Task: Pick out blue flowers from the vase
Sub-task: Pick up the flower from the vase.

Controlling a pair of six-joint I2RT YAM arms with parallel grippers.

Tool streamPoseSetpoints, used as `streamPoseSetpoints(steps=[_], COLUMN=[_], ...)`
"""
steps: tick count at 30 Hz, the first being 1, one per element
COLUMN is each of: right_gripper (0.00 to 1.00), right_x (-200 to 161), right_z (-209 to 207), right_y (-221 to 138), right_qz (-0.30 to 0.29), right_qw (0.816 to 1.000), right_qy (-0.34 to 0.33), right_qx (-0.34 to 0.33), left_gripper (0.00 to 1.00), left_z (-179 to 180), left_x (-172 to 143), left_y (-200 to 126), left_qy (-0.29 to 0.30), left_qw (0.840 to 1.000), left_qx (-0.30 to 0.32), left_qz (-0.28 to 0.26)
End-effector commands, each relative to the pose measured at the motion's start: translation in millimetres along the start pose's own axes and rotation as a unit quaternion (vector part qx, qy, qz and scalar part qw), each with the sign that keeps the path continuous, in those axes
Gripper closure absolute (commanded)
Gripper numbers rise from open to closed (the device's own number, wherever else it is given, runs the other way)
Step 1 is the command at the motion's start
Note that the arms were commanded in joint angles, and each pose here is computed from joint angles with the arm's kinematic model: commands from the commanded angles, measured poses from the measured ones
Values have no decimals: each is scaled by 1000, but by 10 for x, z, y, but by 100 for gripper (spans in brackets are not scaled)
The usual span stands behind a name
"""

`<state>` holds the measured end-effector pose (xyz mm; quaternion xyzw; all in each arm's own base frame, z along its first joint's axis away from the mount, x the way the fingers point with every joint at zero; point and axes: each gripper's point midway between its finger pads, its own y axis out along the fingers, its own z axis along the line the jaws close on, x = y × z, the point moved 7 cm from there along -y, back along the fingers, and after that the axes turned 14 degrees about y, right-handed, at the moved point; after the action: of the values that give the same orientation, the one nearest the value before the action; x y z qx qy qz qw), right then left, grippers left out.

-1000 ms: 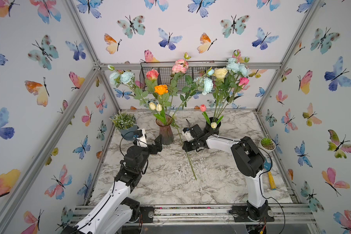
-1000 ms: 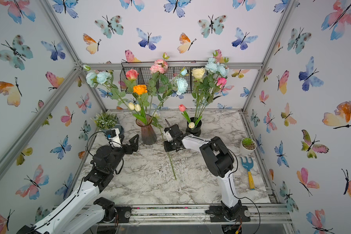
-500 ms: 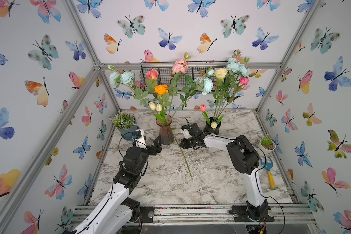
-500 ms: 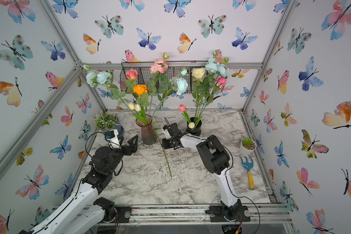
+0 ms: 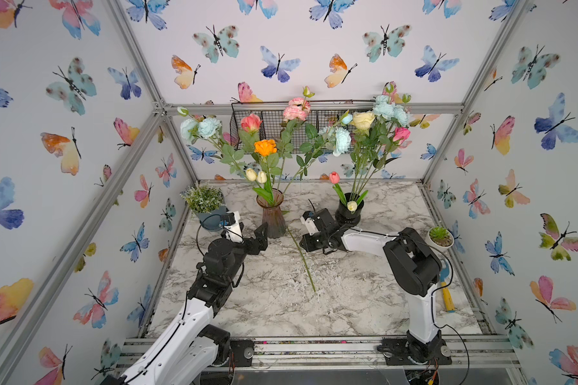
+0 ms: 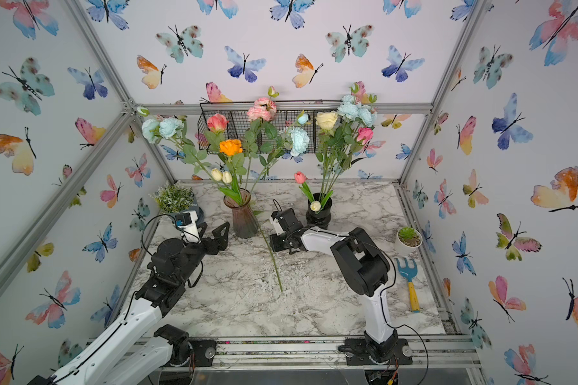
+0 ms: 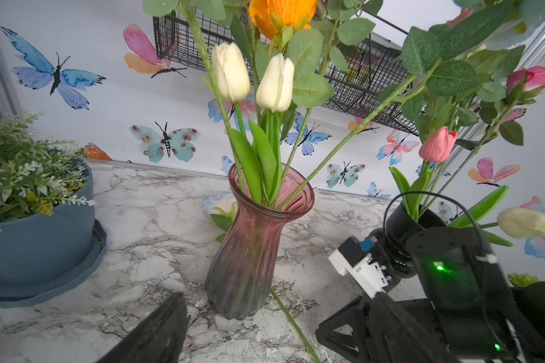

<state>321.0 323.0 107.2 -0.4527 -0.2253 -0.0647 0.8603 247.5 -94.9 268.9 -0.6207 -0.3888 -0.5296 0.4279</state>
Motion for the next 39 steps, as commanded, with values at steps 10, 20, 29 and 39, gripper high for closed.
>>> streamPoseSetpoints(steps=[10, 20, 29, 39], right_gripper=[76, 79, 80, 81], right_x=[-696, -1101, -1151, -1175], right_z=[110, -62, -140, -170], right_y=[-907, -1370, -1469, -1467], right_qz=[-100, -115, -130, -133], right_qw=[991, 991, 989, 989], right_qy=[-83, -66, -67, -70], right_qx=[-6, 20, 7, 4], left_gripper=[13, 16, 25, 49], left_z=[-498, -557, -647, -654], left_x=[427, 719, 711, 650], left_y=[422, 979, 1493, 1616], left_qy=[144, 205, 247, 257], left_qw=[989, 978, 967, 964], left_qx=[-15, 45, 59, 66], left_qz=[-16, -9, 19, 31])
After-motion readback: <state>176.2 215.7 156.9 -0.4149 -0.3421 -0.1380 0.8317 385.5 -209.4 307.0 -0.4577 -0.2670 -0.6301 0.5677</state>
